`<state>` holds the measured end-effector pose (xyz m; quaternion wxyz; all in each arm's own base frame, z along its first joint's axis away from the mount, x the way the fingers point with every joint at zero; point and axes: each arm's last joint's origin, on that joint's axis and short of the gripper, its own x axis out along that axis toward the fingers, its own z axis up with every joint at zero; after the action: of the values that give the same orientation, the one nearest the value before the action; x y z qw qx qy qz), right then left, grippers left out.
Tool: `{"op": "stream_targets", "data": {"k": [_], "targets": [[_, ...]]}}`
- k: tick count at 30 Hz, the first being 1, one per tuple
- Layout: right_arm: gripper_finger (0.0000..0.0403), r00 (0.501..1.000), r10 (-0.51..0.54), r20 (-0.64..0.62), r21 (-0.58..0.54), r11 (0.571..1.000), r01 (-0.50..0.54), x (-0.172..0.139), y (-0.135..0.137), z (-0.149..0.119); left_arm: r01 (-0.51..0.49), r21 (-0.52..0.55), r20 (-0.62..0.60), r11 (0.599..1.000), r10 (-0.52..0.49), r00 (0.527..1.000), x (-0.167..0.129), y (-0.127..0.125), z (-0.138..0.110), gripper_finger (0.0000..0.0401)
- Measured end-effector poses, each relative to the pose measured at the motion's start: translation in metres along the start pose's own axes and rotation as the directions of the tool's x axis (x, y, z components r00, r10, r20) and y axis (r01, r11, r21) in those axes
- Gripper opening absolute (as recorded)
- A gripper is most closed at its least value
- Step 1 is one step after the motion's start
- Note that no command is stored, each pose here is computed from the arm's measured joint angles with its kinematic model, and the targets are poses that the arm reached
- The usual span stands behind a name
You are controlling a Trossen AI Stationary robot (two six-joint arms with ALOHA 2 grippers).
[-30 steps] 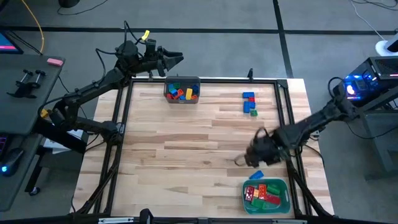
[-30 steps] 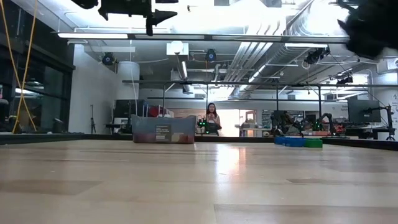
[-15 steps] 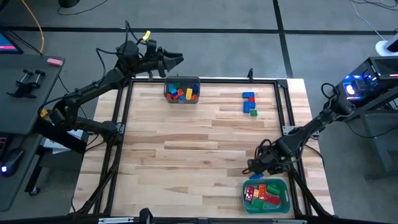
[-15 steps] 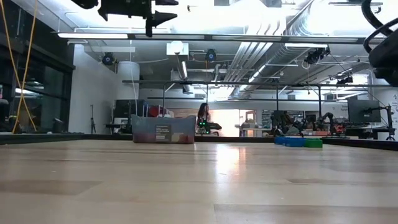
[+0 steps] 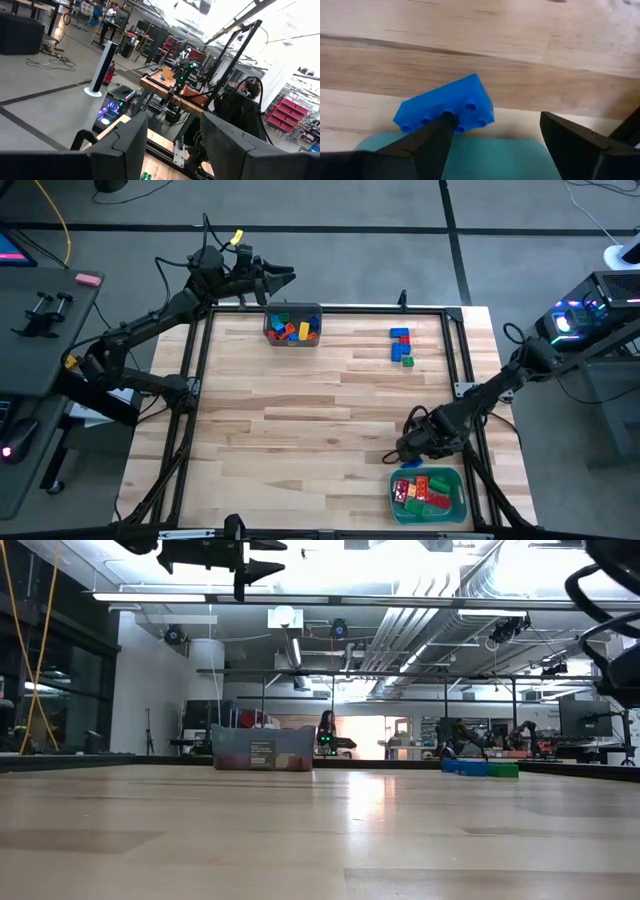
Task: Sort blocks by size
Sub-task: Put the blue game piece into the green bin
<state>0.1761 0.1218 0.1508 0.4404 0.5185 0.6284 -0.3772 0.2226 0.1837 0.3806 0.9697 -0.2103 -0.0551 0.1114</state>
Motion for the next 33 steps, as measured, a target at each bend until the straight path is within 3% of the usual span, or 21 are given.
{"op": "stream_targets", "data": {"k": [5,12,16,21,23,26,29,33], "targets": [[0.0295,0.990,0.055,0.131,0.014,0.998,-0.057,-0.001,0.008,0.014,-0.006,0.000,0.003,1.000,0.006,1.000,0.000,0.000,0.000,0.0171],[0.0295,0.926,0.127,0.356,-0.012,0.991,-0.132,-0.013,0.018,0.047,-0.007,0.000,0.004,1.000,0.007,1.000,0.000,0.000,0.000,0.0171],[0.0295,0.890,0.135,0.435,-0.086,0.990,-0.109,-0.029,0.027,0.066,-0.008,0.000,0.004,1.000,0.008,1.000,0.000,0.000,0.000,0.0171],[0.0295,0.884,0.114,0.453,-0.221,0.975,-0.012,-0.064,0.039,0.075,-0.008,-0.001,0.004,1.000,0.008,1.000,0.000,0.000,0.000,0.0171],[0.0295,0.885,0.105,0.454,-0.226,0.974,0.000,-0.079,0.043,0.075,-0.009,-0.004,0.004,1.000,0.009,1.000,0.000,0.001,0.000,0.0171],[0.0295,0.902,0.125,0.414,-0.070,0.992,-0.105,-0.094,0.048,0.076,-0.009,-0.004,0.004,1.000,0.009,1.000,0.000,0.001,0.000,0.0171],[0.0295,0.899,0.159,0.408,0.089,0.973,-0.213,-0.096,0.053,0.073,-0.008,-0.004,0.004,1.000,0.008,1.000,0.000,0.001,0.000,0.0171],[0.0290,0.886,0.110,0.450,0.228,0.945,-0.233,-0.080,0.060,0.068,-0.008,-0.004,0.004,1.000,0.008,1.000,0.000,0.001,0.000,0.0171]]}}
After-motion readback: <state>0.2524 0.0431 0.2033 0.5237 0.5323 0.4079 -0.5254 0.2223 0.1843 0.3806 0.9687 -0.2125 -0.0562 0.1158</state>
